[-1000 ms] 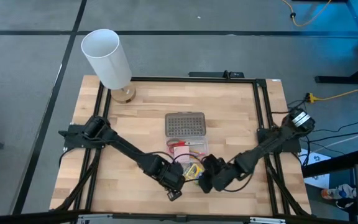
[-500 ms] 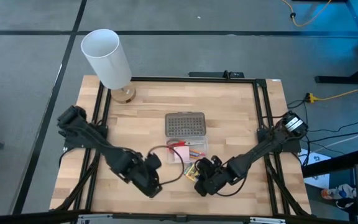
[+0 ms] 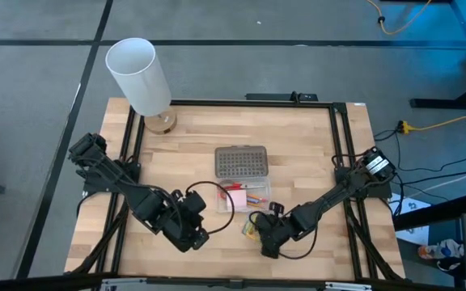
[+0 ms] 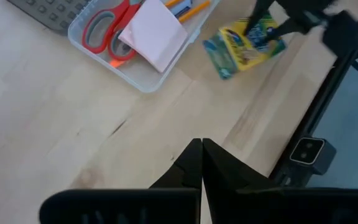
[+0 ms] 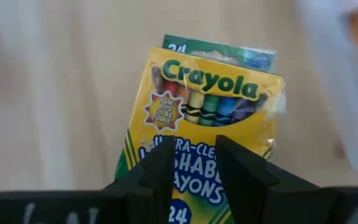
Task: Pack school essentials
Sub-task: Put the yellow crayon box into the transparent supply box
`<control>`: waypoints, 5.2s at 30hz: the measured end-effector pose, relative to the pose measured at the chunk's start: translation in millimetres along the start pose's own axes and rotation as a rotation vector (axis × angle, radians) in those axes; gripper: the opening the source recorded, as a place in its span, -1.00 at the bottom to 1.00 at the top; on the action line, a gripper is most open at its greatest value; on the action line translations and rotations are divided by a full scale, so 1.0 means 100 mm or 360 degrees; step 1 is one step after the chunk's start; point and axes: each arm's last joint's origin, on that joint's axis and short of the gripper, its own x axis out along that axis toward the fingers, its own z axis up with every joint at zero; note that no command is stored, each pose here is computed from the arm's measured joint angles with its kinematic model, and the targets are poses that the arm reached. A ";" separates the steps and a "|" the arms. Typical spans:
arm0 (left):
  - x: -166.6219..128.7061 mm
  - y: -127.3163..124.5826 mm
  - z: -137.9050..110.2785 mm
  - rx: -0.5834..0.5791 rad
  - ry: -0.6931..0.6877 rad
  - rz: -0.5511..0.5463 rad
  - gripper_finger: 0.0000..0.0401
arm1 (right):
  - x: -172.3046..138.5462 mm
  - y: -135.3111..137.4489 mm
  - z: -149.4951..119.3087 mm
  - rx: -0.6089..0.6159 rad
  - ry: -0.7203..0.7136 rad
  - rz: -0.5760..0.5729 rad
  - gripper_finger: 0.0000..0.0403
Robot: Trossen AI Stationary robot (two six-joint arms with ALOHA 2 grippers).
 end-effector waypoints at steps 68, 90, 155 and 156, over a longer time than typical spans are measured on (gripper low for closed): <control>0.58 -0.31 -0.10 0.0344 0.0117 -0.0121 -0.98 | -0.75 -0.51 -1.01 0.0726 -0.0464 0.0391 0.39; 0.57 -0.30 -0.09 0.0310 0.0119 -0.0117 -0.98 | -0.94 -0.33 -0.58 -0.0261 -0.0634 0.0605 0.58; 0.58 -0.31 -0.08 0.0346 0.0108 -0.0119 -0.99 | -0.11 0.23 -0.38 -0.0648 -0.0156 -0.0149 0.58; 0.58 -0.30 -0.08 0.0346 0.0108 -0.0119 -0.98 | -0.11 0.23 -0.38 -0.0648 -0.0161 -0.0156 0.58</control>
